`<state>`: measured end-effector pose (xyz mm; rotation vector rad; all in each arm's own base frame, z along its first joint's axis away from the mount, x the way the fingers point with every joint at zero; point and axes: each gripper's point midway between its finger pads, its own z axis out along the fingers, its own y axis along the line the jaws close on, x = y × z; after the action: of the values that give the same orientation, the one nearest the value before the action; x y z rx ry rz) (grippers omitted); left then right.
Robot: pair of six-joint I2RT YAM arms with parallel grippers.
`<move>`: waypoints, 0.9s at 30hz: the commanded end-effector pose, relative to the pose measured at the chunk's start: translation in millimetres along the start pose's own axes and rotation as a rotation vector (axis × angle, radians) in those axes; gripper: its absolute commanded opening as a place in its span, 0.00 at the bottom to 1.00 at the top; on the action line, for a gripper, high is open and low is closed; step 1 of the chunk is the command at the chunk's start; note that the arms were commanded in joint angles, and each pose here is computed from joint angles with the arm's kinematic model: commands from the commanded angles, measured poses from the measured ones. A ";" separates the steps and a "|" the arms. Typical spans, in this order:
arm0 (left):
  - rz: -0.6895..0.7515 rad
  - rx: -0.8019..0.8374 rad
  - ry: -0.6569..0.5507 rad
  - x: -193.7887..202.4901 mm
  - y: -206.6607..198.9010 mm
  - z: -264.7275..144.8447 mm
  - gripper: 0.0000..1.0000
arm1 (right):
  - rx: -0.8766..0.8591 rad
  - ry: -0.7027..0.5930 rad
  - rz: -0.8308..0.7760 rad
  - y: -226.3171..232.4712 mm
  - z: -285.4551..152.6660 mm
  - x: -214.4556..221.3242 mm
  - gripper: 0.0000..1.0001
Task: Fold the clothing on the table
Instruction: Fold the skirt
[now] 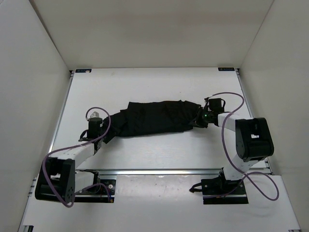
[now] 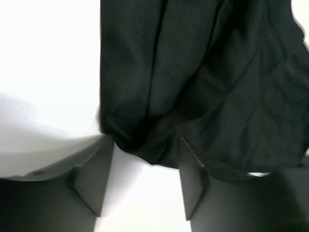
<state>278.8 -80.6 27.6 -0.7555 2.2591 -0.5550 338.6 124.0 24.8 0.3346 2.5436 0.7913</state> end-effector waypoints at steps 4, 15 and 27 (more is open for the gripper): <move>0.063 0.147 0.141 19.6 -52.5 16.9 0.00 | 0.033 -0.081 -0.024 -6.5 -20.2 -22.7 0.00; 0.075 0.213 0.195 47.3 -70.9 38.3 0.00 | 0.159 -0.124 -0.233 33.4 -81.0 -90.1 0.00; 0.090 0.207 0.177 40.9 -75.3 50.2 0.00 | -0.148 -0.017 -0.593 237.5 -31.9 -20.0 0.00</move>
<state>308.9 -175.4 16.3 -0.5244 2.3513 -0.8484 365.9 259.9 182.5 -0.3757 2.3914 0.6557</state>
